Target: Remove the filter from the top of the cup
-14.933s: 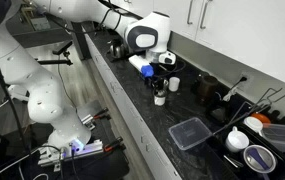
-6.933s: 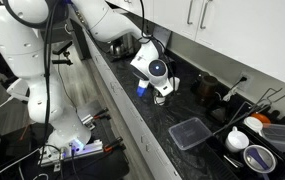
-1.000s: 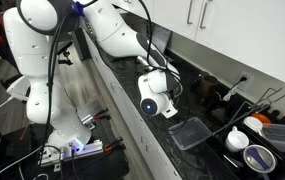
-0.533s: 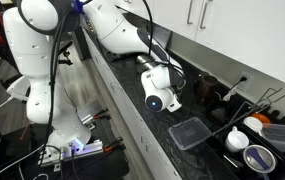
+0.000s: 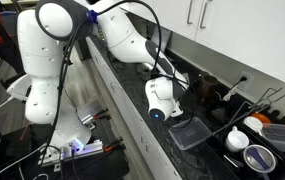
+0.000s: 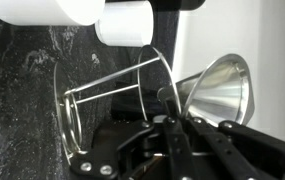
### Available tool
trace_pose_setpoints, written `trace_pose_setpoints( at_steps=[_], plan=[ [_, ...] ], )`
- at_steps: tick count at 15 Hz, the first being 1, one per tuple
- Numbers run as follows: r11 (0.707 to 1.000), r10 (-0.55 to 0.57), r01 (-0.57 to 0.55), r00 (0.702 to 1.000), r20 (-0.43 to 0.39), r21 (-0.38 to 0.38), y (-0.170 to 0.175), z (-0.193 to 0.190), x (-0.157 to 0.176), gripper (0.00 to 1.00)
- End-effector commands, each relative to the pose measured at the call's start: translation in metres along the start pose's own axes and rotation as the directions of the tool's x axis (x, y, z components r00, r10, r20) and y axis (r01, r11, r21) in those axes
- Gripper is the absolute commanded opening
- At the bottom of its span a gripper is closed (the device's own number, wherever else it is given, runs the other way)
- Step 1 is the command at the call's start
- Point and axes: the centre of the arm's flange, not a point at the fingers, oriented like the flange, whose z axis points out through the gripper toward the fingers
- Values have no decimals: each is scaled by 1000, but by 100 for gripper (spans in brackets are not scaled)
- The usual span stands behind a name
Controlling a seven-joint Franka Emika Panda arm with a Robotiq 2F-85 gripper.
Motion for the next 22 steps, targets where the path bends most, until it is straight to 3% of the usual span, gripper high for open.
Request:
trace_pose_setpoints(
  at_steps=[1, 16, 22],
  plan=[
    [998, 47, -47, 999, -3, 47, 17, 3, 15, 1],
    [994, 94, -94, 996, 5, 55, 60, -12, 16, 1],
    [997, 78, -78, 997, 1, 10, 66, -20, 10, 1]
  ],
)
